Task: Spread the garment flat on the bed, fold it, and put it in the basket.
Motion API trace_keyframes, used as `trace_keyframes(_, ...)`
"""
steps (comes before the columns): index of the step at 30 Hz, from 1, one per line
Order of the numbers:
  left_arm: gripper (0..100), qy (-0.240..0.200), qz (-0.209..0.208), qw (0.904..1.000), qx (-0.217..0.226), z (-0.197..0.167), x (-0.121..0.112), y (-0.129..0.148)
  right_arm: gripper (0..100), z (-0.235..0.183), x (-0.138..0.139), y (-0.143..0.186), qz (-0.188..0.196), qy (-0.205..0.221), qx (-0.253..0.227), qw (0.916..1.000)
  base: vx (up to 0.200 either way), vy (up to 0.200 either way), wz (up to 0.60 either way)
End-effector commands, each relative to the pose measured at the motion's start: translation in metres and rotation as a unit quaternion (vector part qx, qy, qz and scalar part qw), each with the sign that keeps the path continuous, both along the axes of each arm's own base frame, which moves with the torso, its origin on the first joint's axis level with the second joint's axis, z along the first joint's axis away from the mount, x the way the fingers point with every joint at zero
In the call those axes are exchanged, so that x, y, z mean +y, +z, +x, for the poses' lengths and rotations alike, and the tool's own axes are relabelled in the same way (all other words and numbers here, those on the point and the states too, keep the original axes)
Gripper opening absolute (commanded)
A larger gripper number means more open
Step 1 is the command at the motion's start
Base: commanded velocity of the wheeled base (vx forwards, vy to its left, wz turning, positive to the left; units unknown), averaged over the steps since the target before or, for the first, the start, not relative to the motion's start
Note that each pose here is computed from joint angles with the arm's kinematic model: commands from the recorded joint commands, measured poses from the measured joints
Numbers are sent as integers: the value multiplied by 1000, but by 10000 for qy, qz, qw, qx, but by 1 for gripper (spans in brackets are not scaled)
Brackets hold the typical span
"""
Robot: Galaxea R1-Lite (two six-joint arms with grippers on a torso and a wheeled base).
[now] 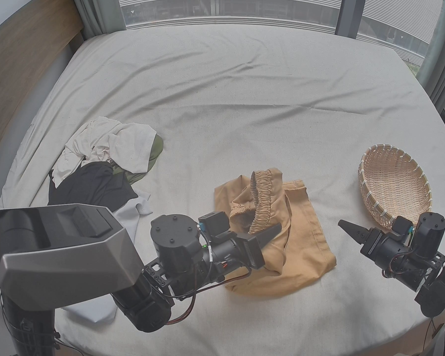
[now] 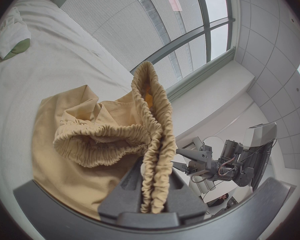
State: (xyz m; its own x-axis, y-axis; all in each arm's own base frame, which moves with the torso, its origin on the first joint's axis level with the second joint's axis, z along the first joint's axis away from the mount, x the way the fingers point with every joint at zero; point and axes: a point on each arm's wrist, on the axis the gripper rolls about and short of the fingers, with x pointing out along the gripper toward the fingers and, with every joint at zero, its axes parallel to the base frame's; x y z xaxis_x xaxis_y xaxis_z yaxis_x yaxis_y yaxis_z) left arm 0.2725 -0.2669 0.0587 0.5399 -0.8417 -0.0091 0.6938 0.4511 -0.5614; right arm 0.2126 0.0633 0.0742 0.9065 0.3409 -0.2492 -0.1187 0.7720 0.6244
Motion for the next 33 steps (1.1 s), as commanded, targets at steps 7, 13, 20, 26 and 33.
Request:
trace_keyframes(7,0,-22,94,9999,99,6,-4,-5,100,-1,1,0,7,22,-2,10000,0,0,0)
trace_keyframes(13,100,-22,105,9999,97,9,-12,-1,100,-2,1,0,5,22,5,10000,0,0,0)
trace_keyframes(20,100,61,250,9995,193,5,-14,-5,100,-3,0,-2,-7,13,74,10000,0,0,0)
trace_keyframes(26,100,520,453,9974,223,10,15,-7,100,-3,1,-7,-46,35,206,9998,0,0,0)
trace_keyframes(33,100,809,586,9946,289,-14,62,5,100,-6,4,-14,-106,120,388,9991,0,0,0)
